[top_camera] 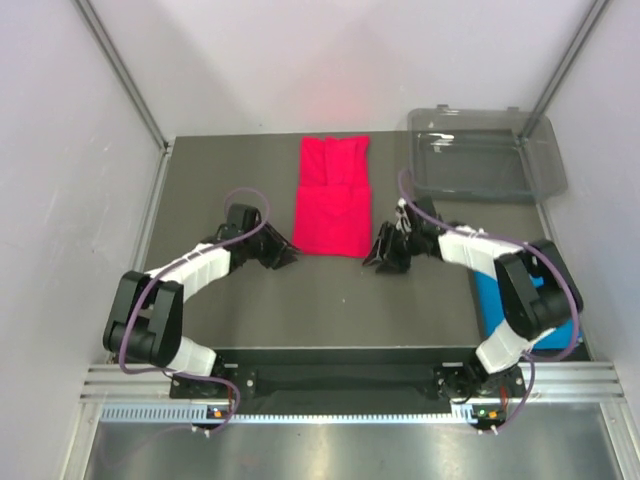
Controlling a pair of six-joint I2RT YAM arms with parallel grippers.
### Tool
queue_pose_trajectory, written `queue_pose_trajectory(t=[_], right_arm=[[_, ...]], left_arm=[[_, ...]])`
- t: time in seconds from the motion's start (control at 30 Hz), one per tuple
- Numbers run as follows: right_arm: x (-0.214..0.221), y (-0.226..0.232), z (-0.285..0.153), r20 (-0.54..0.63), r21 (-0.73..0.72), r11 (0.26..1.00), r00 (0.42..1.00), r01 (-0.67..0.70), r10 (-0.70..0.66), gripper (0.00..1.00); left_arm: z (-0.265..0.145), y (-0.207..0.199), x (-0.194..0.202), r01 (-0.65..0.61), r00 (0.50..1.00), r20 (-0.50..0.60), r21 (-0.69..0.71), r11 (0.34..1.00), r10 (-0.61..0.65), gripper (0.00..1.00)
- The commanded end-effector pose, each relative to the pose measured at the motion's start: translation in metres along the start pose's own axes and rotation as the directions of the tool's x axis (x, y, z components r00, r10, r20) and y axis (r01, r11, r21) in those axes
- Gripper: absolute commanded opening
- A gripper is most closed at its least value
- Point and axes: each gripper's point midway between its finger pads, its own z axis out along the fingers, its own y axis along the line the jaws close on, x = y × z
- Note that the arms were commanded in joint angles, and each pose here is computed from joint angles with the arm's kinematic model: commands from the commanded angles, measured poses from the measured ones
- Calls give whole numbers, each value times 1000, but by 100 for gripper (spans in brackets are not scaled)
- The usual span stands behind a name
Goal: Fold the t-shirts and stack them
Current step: Fold the tshirt
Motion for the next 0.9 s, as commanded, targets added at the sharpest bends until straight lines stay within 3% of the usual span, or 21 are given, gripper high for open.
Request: queue_pose_trajectory(t=[0.0,0.03,0.13,0.3,0.33,0.47,0.63,0.87], right_arm=[[-34,44,-23,302,-169,976,936,-135,182,53],[-27,36,-20,319,-209,955,909,-209,269,55],[-20,29,-19,382,-257,928,855,-268,352,60],[-9,19,3,354,-320,842,770,-434,531,59],[-12,17,4,361,-349,811,731,-471,579,58],[-17,7,10,426,-321,786,660,-529,618,55],[-24,-6,13,480,-290,755,593,-588,646,54],[-26,-8,27,487,-270,730,565,-628,666,55]], left_arm=[[12,-1,-7,226,967,113,46,973,-229,33],[13,-8,-8,273,951,124,86,958,-282,34],[17,-1,-5,333,920,184,103,937,-347,35],[27,15,-4,397,882,227,115,911,-413,37],[28,17,-6,423,866,234,129,897,-442,37],[33,33,-21,469,808,318,162,868,-496,43],[46,41,-30,502,773,350,173,848,-529,46],[53,50,-39,521,744,376,191,832,-552,47]])
